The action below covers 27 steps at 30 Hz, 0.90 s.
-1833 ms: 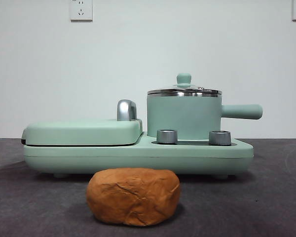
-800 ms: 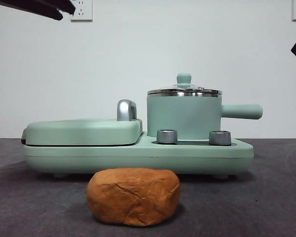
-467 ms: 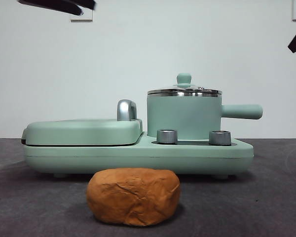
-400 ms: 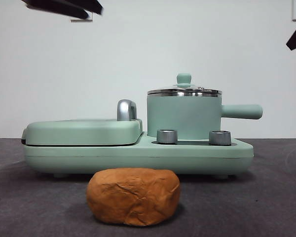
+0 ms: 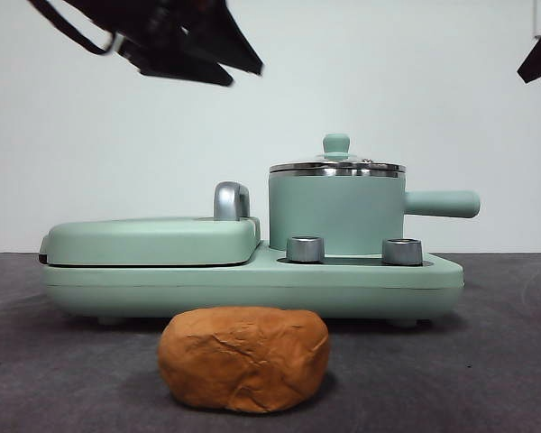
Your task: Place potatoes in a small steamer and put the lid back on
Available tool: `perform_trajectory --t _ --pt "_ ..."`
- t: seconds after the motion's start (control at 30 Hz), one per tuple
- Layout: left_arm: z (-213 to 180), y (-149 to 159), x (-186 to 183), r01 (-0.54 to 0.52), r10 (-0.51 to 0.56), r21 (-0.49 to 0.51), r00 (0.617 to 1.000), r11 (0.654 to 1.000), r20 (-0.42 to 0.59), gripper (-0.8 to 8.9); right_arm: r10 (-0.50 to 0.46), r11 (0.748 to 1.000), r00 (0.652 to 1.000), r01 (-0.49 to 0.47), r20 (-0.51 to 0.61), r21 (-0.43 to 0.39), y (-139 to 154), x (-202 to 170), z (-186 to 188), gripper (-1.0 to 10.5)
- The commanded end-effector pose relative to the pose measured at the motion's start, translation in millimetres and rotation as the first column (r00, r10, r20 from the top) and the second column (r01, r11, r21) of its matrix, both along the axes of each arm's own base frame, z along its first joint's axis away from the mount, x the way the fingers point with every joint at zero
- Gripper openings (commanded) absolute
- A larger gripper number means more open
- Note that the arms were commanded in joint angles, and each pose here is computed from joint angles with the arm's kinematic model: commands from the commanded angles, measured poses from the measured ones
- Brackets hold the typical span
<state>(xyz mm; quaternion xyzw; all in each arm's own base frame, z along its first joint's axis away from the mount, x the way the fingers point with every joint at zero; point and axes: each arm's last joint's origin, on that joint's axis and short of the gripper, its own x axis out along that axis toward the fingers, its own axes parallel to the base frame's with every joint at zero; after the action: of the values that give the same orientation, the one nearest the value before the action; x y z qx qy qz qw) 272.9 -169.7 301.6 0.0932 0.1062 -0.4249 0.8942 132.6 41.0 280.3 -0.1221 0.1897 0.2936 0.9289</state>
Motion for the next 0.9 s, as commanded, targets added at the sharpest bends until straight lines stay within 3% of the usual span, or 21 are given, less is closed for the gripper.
perform_trajectory --t 0.03,0.5,0.9 --pt "3.3 -16.8 15.7 0.010 -0.010 -0.019 1.000 1.000 -0.012 2.89 0.002 1.000 1.000 -0.002 0.021 0.020 0.8 0.3 7.8 2.1" --pt "-5.2 -76.2 69.0 0.062 -0.063 -0.019 0.998 0.998 -0.025 2.90 0.001 1.000 1.000 -0.002 0.021 0.020 0.8 0.3 7.7 2.1" --pt "-29.7 -95.6 95.2 0.065 -0.065 0.000 0.996 0.998 -0.055 2.90 0.001 1.000 1.000 -0.002 0.020 0.020 0.8 0.3 7.7 2.1"
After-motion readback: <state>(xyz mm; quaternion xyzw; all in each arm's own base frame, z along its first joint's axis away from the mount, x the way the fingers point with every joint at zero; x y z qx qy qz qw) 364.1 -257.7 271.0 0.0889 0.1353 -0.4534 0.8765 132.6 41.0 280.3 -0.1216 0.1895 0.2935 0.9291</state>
